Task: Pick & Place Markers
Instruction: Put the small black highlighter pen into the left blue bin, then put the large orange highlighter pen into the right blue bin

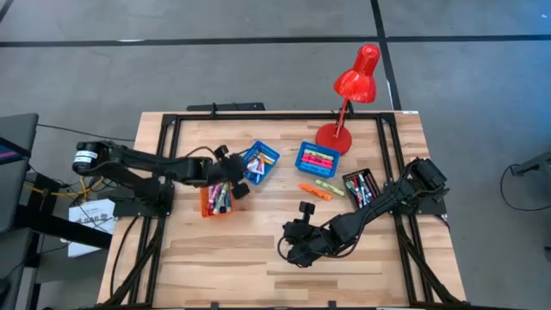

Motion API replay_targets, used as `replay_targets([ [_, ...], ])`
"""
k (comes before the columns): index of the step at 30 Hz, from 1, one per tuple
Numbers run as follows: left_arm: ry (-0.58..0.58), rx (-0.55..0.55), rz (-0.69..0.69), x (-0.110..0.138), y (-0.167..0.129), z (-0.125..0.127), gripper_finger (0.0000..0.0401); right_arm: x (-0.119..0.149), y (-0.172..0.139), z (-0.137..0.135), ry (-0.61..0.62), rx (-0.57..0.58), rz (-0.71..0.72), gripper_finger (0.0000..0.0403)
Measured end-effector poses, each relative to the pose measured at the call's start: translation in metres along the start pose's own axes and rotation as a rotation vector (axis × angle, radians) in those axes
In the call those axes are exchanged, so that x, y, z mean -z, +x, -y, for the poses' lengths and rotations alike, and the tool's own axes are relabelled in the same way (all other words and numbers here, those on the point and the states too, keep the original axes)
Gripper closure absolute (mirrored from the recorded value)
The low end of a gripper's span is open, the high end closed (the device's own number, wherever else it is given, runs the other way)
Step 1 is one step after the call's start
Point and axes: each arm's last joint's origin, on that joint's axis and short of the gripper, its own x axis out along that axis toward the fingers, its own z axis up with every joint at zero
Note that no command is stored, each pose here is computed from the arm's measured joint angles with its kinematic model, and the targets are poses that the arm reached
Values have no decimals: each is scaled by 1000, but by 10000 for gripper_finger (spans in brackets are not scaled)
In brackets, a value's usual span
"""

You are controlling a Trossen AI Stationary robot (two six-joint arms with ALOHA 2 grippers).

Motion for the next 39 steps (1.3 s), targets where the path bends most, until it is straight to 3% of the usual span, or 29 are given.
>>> replay_targets([
  [7, -35, 43, 97, 4, 27, -18, 331, 0, 0, 0, 54, 0, 0, 403],
  [18, -91, 68, 109, 4, 26, -13, 275, 2, -2, -2, 99, -1, -6, 401],
  [22, -112, 144, 126, 3, 23, -5, 273, 4, 1, 4, 78, 33, -35, 385],
  [28, -87, 209, 154, 2, 16, 10, 279, 8, 19, 40, 58, 161, -185, 327],
  [33, -94, 276, 160, 4, 6, 28, 278, 16, 32, 79, 197, 306, -343, 280],
  [39, -26, 378, 174, 11, -13, 57, 277, 28, 42, 104, 302, 321, -500, 256],
])
